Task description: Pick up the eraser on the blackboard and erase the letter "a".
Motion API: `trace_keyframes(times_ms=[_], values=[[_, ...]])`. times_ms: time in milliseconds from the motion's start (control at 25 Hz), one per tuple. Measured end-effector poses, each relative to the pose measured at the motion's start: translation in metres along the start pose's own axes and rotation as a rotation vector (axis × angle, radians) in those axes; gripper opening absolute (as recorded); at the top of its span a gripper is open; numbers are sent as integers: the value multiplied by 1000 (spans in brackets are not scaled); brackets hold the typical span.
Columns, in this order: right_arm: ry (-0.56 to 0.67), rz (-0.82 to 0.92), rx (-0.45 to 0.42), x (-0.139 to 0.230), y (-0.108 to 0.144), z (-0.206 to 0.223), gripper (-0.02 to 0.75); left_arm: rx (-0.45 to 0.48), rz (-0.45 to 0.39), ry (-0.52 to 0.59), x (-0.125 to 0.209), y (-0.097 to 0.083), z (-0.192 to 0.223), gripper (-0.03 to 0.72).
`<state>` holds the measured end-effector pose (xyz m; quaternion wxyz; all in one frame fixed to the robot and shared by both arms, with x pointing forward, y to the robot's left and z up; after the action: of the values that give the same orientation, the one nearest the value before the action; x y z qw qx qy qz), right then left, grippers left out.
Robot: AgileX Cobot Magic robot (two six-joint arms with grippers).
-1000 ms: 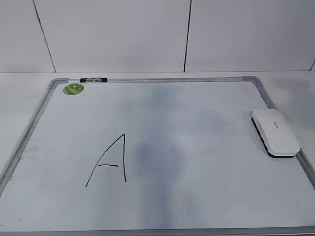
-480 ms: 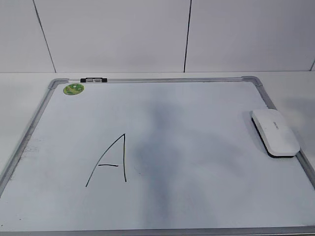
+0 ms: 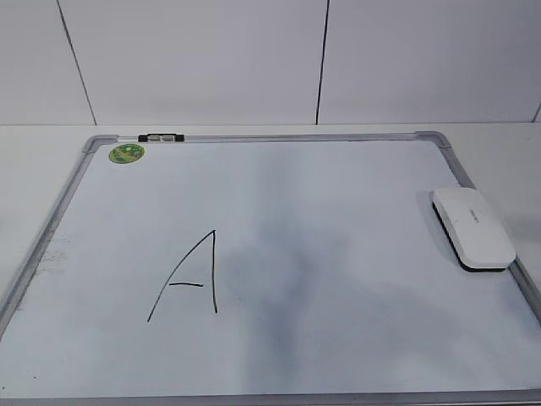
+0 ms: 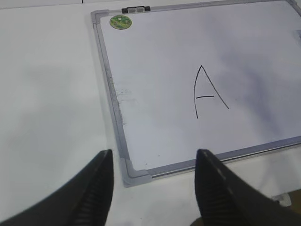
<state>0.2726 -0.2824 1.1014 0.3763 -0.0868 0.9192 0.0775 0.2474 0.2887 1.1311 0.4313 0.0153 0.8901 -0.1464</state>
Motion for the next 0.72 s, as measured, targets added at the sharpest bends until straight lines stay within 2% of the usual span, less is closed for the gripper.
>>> trace_keyframes(times_ms=[400,720], values=[[-41,-43,16,48,-3,10,595,-27,11,-19,34,12,6,418],[-147,-108,147,71,-14,2,595,-82,10,80,50,22,32,418]])
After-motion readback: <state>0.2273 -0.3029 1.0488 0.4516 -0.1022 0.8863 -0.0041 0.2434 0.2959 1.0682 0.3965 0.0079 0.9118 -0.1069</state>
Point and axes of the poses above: a point on each arm's last joint axis where the gripper is mounted, z pointing out along that axis toward the gripper, y along the wrist's bending axis when the last joint is at zero, x = y × z, the point moved 1 cm from there along z, pointing out along that axis toward the gripper, and after that the axes turned 9 degrees about -z, right-handed, at the moved point
